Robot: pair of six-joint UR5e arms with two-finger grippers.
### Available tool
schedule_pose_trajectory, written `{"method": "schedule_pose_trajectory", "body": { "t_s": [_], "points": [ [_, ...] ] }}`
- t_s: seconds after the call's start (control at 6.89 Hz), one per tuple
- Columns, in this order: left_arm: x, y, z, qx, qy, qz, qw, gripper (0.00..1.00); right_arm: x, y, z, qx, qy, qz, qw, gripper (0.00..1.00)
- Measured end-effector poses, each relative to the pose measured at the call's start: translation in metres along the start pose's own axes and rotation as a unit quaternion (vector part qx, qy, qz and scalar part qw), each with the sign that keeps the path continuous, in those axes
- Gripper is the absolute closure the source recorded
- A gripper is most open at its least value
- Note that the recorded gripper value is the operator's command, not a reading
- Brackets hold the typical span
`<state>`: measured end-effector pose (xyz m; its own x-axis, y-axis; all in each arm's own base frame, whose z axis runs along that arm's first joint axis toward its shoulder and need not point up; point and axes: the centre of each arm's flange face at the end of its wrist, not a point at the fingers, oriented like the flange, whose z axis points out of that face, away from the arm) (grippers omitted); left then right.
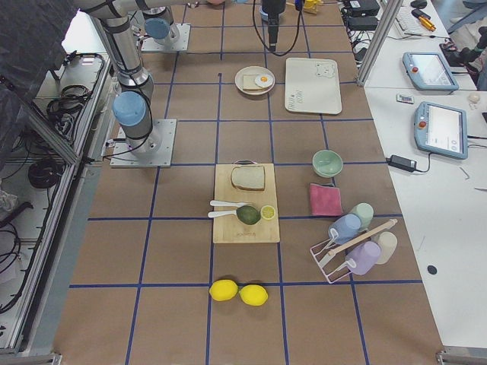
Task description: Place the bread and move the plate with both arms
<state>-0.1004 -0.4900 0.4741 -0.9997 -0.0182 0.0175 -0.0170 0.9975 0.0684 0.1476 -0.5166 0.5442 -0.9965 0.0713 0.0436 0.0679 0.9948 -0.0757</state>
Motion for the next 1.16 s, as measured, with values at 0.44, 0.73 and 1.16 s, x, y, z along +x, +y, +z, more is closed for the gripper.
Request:
{"method": "schedule_pose_trajectory", "body": {
  "t_s": [0.44,0.73,1.16],
  "points": [
    [0.000,0.000,0.000,0.000,0.001,0.000,1.0000,0.00,0.001,0.001,0.011,-0.009,0.003,0.001,1.0000,0.00],
    [0.000,0.000,0.001,-0.001,0.001,0.000,1.0000,0.00,0.003,0.001,0.020,-0.014,0.004,0.002,0.9999,0.00],
    [0.000,0.000,0.001,-0.001,0.000,0.000,1.0000,0.00,0.006,0.001,0.024,-0.018,0.011,0.003,0.9998,0.00]
  ]
}}
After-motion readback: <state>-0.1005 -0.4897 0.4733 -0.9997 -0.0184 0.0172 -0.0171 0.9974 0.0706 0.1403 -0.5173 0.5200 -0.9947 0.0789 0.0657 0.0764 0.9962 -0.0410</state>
